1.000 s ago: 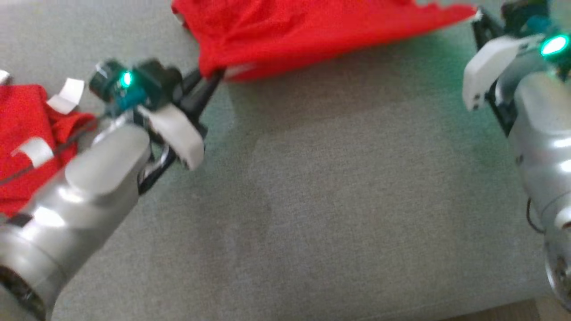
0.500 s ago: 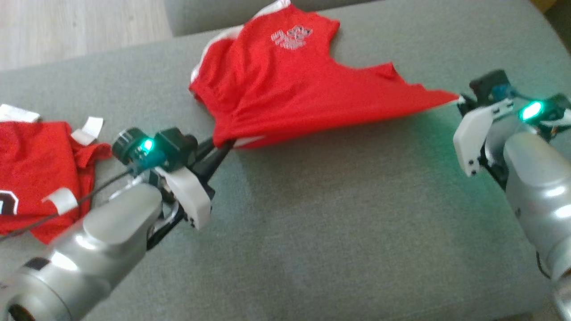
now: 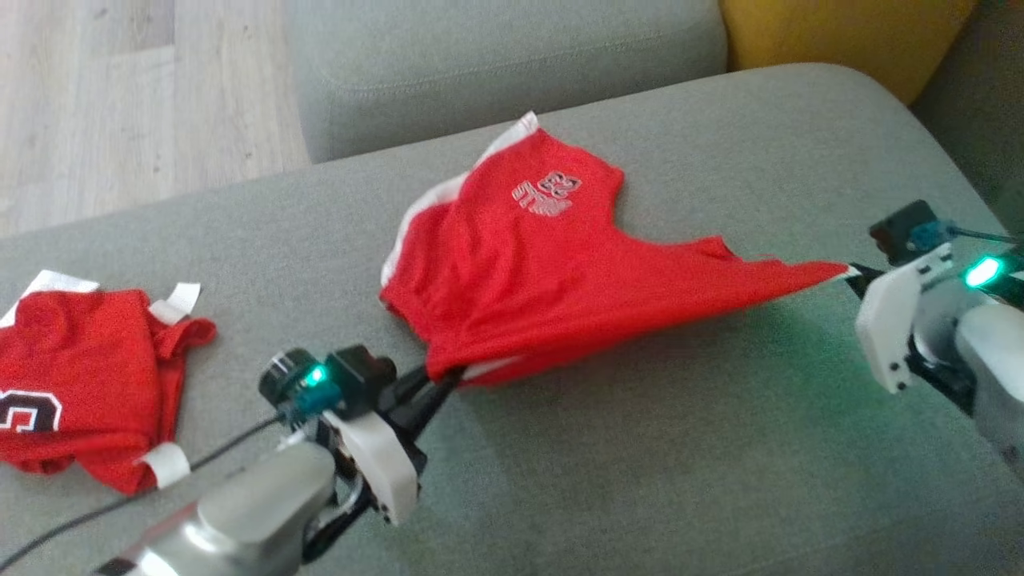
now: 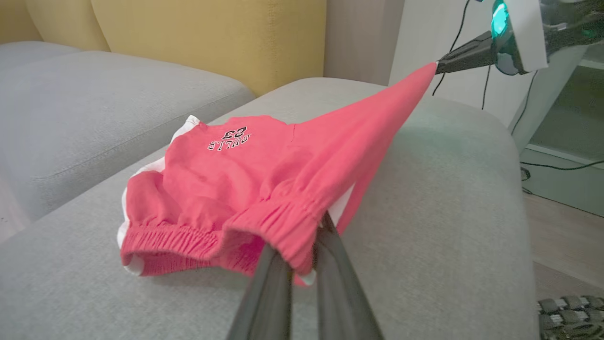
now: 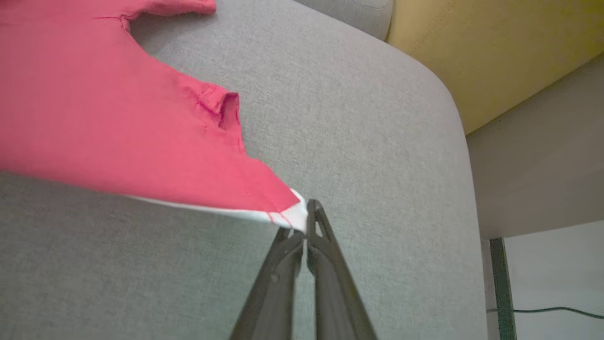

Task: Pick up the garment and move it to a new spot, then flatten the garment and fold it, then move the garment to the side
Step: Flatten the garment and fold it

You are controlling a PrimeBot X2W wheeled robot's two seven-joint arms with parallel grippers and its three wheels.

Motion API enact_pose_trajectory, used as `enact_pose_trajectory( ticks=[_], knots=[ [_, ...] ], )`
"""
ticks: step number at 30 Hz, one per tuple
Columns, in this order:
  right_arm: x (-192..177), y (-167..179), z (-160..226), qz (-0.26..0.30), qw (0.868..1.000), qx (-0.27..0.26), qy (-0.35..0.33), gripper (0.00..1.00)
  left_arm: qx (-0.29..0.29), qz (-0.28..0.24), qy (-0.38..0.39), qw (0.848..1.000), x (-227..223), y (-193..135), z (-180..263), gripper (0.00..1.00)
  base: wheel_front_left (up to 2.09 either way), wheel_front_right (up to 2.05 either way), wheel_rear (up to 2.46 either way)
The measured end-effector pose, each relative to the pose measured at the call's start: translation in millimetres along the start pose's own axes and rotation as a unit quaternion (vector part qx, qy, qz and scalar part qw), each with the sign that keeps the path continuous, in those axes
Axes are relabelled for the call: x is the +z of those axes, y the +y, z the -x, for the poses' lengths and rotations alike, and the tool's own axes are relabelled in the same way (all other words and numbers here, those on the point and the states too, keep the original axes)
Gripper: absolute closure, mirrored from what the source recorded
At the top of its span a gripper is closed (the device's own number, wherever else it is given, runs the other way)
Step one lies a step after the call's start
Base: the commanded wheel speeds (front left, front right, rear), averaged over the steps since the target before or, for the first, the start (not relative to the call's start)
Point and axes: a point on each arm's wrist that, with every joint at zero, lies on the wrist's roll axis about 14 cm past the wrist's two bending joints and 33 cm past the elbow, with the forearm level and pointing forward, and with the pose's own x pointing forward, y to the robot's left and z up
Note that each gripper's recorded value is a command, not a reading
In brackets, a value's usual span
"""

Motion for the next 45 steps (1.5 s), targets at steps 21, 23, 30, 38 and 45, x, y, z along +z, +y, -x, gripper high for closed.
enact_pose_trajectory(
  ticks=[21,23,30,38,45],
  knots=[
    [23,-1,-6,-0.029,0.998,0.023,-0.053,1.00,0.034,0.041,-0.024,0.998,5,-5,9,1.00,0.00,0.00,0.00],
    [35,-2,-13,-0.028,0.997,0.021,-0.065,1.00,0.044,0.050,-0.027,0.997,5,3,7,1.00,0.00,0.00,0.00],
    [81,-7,-41,-0.017,0.995,0.017,-0.101,1.00,0.077,0.058,-0.044,0.994,17,39,-2,1.00,0.00,0.00,0.00],
    [126,13,-87,0.013,0.993,0.034,-0.113,1.00,0.126,0.083,-0.027,0.988,0,85,-3,1.00,0.00,0.00,0.00],
    [148,33,-129,0.068,0.991,0.050,-0.100,1.00,0.148,0.099,-0.009,0.984,-17,114,-6,1.00,0.00,0.00,0.00]
  ],
)
